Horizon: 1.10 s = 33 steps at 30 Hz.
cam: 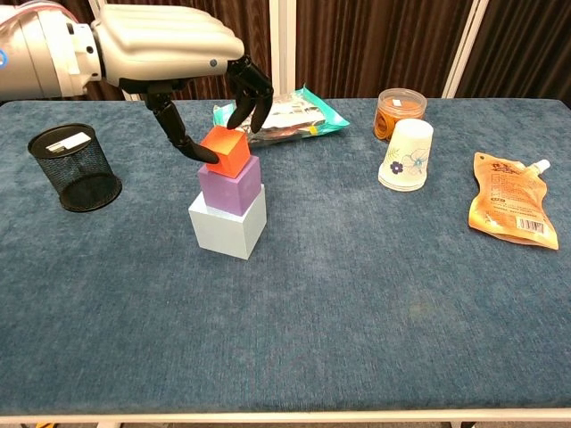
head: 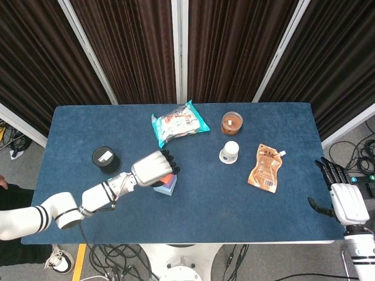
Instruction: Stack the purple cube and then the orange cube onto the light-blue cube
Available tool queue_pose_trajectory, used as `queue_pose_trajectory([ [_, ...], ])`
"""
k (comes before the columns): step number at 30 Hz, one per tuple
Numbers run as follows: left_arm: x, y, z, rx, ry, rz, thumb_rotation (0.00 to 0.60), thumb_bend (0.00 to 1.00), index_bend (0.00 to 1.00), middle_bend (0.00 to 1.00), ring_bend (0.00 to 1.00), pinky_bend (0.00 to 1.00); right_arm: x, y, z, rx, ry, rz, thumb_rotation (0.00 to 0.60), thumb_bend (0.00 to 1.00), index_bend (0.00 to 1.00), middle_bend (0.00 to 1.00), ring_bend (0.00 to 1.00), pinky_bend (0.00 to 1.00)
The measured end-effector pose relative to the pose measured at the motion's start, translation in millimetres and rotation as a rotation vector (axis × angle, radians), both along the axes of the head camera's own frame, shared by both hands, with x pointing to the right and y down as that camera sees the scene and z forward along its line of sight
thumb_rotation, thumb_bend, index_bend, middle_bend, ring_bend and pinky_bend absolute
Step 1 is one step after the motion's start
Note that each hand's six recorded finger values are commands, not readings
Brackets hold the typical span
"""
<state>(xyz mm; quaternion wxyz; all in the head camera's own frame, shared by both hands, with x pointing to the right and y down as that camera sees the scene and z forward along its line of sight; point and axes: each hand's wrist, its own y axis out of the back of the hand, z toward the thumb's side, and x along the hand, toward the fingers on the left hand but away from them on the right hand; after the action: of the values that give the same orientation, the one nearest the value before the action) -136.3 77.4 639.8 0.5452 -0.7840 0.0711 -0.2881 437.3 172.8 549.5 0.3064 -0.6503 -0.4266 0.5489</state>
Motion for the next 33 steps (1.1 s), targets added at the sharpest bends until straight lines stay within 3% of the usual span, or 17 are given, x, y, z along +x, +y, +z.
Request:
queue_pose_trajectory([
  [17,1,0,2,-0.034,0.037,-0.043,0.6,0.28,0.49,0.65,0.42,0.36,1,-1,4,-0.017,0.008,0.006,0.6,0.18,0.0,0.0,0.0,0.0],
  [33,-2,2,10,-0.033,0.003,-0.027,0.6,0.28,0.49,0.63,0.41,0.36,1,0,4,-0.022,0.005,0.006,0.6,0.18,0.0,0.0,0.0,0.0],
])
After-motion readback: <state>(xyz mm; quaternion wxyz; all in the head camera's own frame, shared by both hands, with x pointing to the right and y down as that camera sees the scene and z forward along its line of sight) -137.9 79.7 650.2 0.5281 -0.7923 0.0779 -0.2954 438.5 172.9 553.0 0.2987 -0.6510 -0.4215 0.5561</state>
